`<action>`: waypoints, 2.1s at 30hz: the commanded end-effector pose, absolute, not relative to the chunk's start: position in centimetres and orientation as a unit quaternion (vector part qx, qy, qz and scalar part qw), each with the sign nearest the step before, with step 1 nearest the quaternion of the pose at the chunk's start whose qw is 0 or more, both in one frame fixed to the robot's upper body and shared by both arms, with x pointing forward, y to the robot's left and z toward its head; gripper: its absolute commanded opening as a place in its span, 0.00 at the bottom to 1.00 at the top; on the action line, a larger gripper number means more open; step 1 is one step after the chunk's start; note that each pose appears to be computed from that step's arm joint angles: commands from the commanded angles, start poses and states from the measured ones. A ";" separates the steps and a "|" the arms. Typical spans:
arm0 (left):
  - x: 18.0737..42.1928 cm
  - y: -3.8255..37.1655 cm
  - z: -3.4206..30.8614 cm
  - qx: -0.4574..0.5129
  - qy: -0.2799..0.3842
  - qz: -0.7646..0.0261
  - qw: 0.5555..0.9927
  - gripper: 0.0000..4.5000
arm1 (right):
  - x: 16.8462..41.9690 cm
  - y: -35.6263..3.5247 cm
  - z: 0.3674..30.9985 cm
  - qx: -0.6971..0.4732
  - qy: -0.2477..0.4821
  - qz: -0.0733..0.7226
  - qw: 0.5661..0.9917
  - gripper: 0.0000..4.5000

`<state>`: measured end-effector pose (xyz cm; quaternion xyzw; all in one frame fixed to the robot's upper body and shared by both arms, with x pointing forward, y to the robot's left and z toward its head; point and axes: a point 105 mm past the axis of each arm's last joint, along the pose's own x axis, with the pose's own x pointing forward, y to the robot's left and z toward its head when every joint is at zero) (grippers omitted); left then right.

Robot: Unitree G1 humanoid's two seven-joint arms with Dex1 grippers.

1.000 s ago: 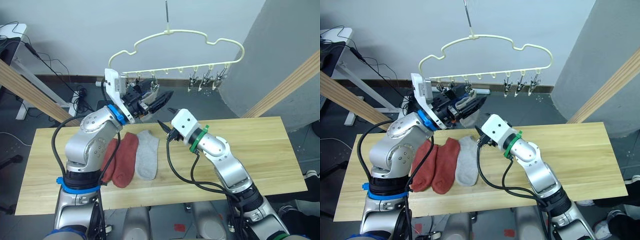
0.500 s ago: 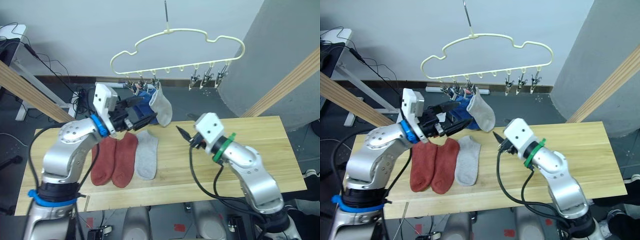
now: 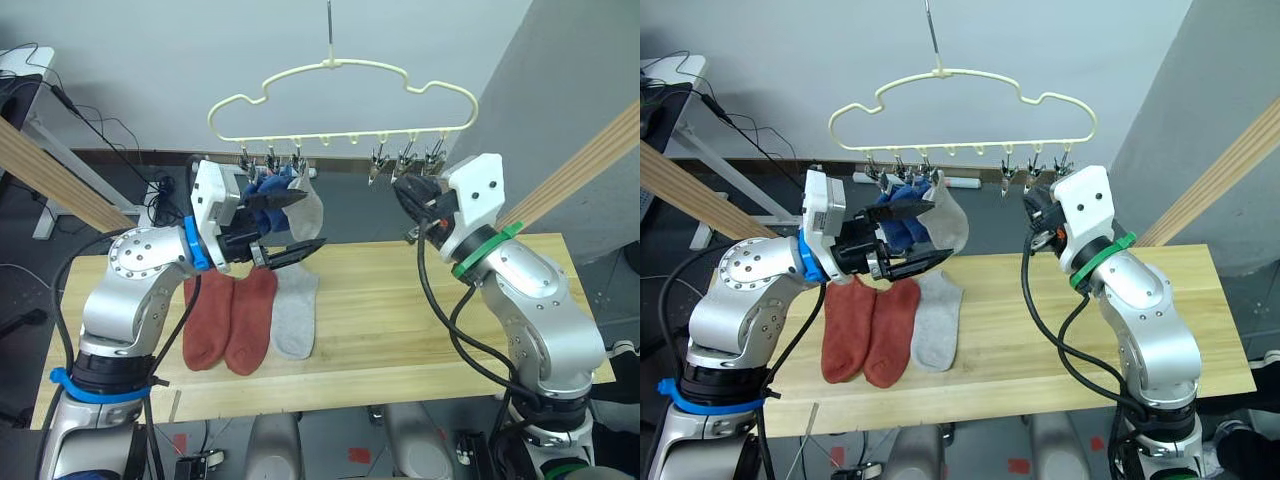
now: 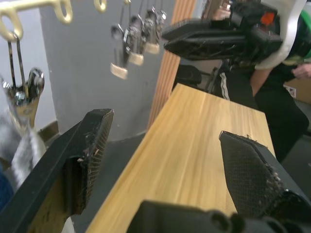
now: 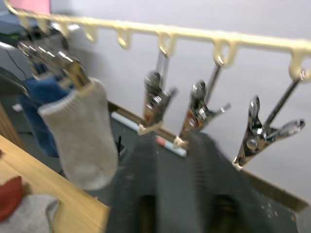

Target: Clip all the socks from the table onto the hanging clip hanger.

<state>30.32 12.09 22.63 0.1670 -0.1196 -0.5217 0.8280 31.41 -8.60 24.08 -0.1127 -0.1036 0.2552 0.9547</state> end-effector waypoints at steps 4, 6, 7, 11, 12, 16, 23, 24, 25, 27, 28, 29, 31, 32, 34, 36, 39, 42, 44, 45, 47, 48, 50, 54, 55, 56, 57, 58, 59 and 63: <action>30.2 11.5 23.3 0.173 -0.132 -0.525 0.823 0.88 | 31.4 -7.5 25.6 -0.107 -0.127 0.260 0.951 0.12; 30.2 11.3 23.3 0.173 -0.134 -0.527 0.821 0.88 | 31.4 -6.9 25.6 -0.107 -0.127 0.267 0.949 0.12; 30.2 11.2 23.3 0.173 -0.134 -0.528 0.821 0.88 | 31.4 -6.7 25.6 -0.107 -0.128 0.268 0.949 0.12; 30.4 11.0 23.4 0.173 -0.138 -0.527 0.820 0.88 | 31.4 -6.8 25.9 -0.092 -0.135 0.259 0.952 0.16; 30.4 11.0 23.4 0.173 -0.137 -0.527 0.820 0.88 | 31.4 -6.8 25.9 -0.094 -0.134 0.259 0.952 0.20; 30.4 11.0 23.4 0.173 -0.138 -0.528 0.820 0.88 | 31.4 -6.7 25.9 -0.103 -0.135 0.257 0.951 0.40; 30.6 10.9 23.4 0.174 -0.138 -0.528 0.820 0.88 | 31.8 -6.2 26.3 -0.103 -0.139 0.257 0.951 0.40; 30.6 10.9 23.3 0.174 -0.137 -0.528 0.820 0.88 | 31.9 -6.1 26.4 -0.102 -0.141 0.256 0.951 0.40; 30.6 10.9 23.3 0.175 -0.137 -0.528 0.820 0.88 | 32.0 -6.0 26.5 -0.102 -0.142 0.256 0.951 0.40; 30.6 10.9 23.1 0.174 -0.135 -0.528 0.820 0.88 | 32.3 -5.7 26.7 -0.099 -0.145 0.257 0.950 0.40; 30.6 10.9 23.1 0.174 -0.134 -0.527 0.821 0.88 | 32.4 -5.6 26.8 -0.098 -0.146 0.258 0.950 0.40; 30.6 11.0 23.0 0.172 -0.132 -0.526 0.823 0.88 | 32.4 -5.4 26.9 -0.096 -0.147 0.259 0.950 0.40; 30.7 11.1 22.7 0.168 -0.127 -0.521 0.827 0.88 | 32.6 -5.1 27.0 -0.093 -0.149 0.262 0.949 0.40; 30.6 11.2 22.5 0.167 -0.124 -0.521 0.828 0.88 | 32.7 -4.9 27.1 -0.091 -0.151 0.265 0.948 0.40; 30.5 11.2 22.3 0.167 -0.122 -0.521 0.828 0.88 | 32.8 -4.6 27.2 -0.088 -0.153 0.266 0.948 0.40; 30.4 11.1 22.0 0.166 -0.119 -0.521 0.829 0.88 | 33.0 -4.4 27.3 -0.084 -0.154 0.270 0.947 0.40; 30.4 11.0 21.8 0.164 -0.118 -0.521 0.829 0.88 | 33.1 -4.2 27.4 -0.079 -0.158 0.271 0.946 0.40; 30.4 11.1 21.5 0.164 -0.114 -0.520 0.831 0.88 | 33.2 -4.0 27.6 -0.067 -0.162 0.271 0.946 0.40; 30.4 11.1 21.5 0.163 -0.113 -0.520 0.831 0.88 | 33.3 -3.9 27.7 -0.063 -0.164 0.271 0.947 0.40; 30.4 11.2 21.4 0.163 -0.113 -0.520 0.831 0.88 | 33.3 -3.9 27.8 -0.059 -0.165 0.270 0.947 0.40; 30.4 11.2 21.4 0.163 -0.112 -0.520 0.831 0.88 | 33.3 -3.8 27.9 -0.055 -0.167 0.270 0.947 0.40; 30.4 11.2 21.3 0.163 -0.112 -0.520 0.831 0.88 | 33.4 -3.8 28.0 -0.054 -0.168 0.269 0.947 0.40; 30.4 11.1 21.2 0.162 -0.110 -0.519 0.832 0.88 | 33.4 -3.7 28.2 -0.047 -0.171 0.268 0.947 0.40; 30.3 11.1 21.0 0.162 -0.109 -0.520 0.832 0.88 | 33.4 -3.6 28.2 -0.038 -0.171 0.267 0.948 0.40; 30.3 11.1 21.0 0.162 -0.108 -0.520 0.831 0.88 | 33.4 -3.6 28.2 -0.036 -0.171 0.266 0.948 0.40; 30.4 11.1 20.9 0.161 -0.108 -0.520 0.832 0.88 | 33.4 -3.6 28.2 -0.034 -0.171 0.265 0.948 0.40; 30.4 11.1 20.9 0.161 -0.108 -0.520 0.832 0.88 | 33.4 -3.6 28.2 -0.033 -0.172 0.264 0.949 0.40; 30.4 11.1 20.9 0.161 -0.107 -0.520 0.832 0.88 | 33.4 -3.6 28.2 -0.033 -0.172 0.263 0.949 0.40; 30.4 11.1 20.8 0.161 -0.106 -0.520 0.832 0.88 | 33.4 -3.5 28.2 -0.033 -0.173 0.264 0.948 0.40; 30.4 11.3 20.5 0.159 -0.103 -0.517 0.835 0.88 | 33.4 -3.5 28.1 -0.033 -0.172 0.264 0.948 0.40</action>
